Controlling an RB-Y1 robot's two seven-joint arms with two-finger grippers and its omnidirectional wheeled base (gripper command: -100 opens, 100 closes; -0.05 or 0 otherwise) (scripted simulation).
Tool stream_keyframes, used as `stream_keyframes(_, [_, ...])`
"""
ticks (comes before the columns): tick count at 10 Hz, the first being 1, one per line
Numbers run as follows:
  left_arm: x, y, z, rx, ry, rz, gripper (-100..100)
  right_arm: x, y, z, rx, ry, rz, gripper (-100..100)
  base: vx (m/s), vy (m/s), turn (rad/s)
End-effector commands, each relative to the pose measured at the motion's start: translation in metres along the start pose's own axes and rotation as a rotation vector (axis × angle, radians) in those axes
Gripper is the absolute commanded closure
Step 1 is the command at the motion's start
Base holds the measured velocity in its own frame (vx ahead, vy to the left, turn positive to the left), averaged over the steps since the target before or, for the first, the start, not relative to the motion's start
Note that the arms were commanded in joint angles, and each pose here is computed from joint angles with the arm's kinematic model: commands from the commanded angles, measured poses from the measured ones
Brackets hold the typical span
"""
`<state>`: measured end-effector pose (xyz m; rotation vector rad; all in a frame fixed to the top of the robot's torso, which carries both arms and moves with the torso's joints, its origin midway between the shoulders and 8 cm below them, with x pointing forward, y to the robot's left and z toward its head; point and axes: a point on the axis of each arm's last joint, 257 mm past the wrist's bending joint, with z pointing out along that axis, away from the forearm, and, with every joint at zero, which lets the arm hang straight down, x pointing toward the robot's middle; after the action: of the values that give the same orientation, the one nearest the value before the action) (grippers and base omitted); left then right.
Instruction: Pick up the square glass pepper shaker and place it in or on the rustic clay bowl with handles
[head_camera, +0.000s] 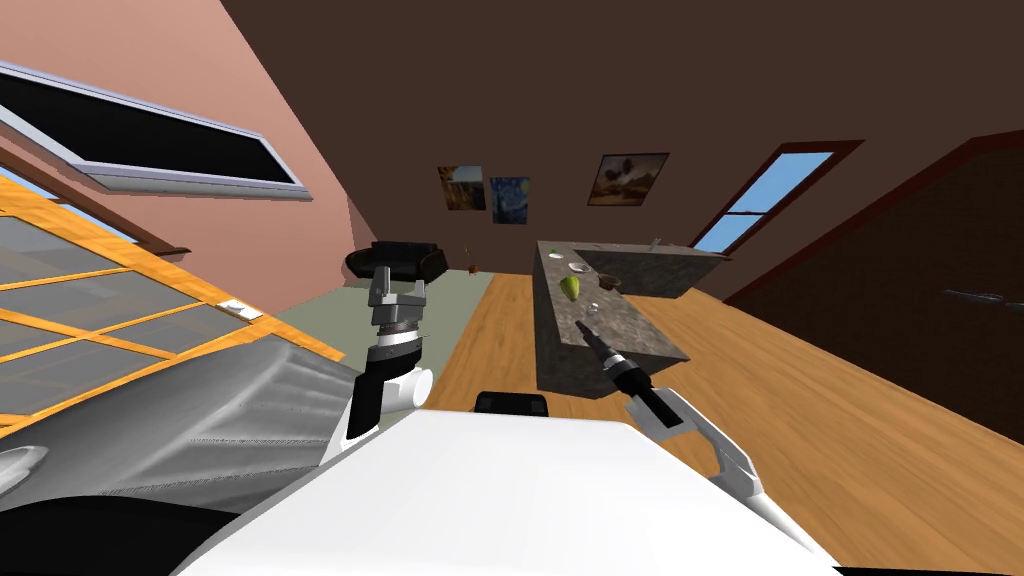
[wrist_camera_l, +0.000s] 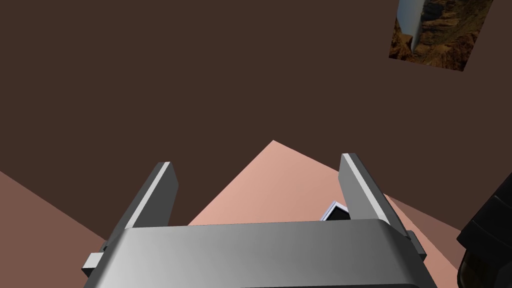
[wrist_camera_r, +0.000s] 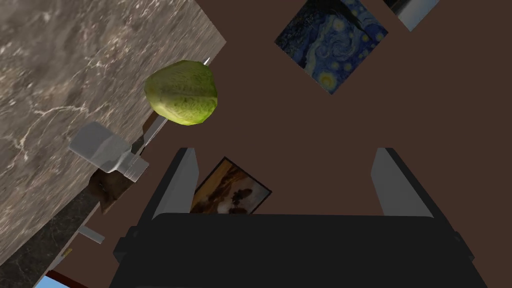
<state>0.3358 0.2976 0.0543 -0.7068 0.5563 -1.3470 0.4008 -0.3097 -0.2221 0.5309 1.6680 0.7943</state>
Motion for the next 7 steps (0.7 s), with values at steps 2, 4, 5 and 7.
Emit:
stream_keyframes(2, [0.000, 0.000, 0.000, 0.000, 0.000, 0.000, 0, 0.002, -0.043, -0.007, 0.099, 0.057, -0.092, -100, 0.034, 0.014, 0.094])
stream_keyframes(4, [0.000, 0.000, 0.000, 0.000, 0.000, 0.000, 0, 0.000, -0.063, -0.013, 0.146, 0.083, -0.138, -100, 0.056, 0.010, 0.076])
stream_keyframes(5, [0.000, 0.000, 0.000, 0.000, 0.000, 0.000, 0, -0.003, -0.083, -0.019, 0.193, 0.105, -0.182, -100, 0.037, 0.008, 0.083])
stream_keyframes(7, [0.000, 0.000, 0.000, 0.000, 0.000, 0.000, 0, -0.008, -0.104, -0.026, 0.240, 0.128, -0.230, -100, 0.033, 0.001, 0.070])
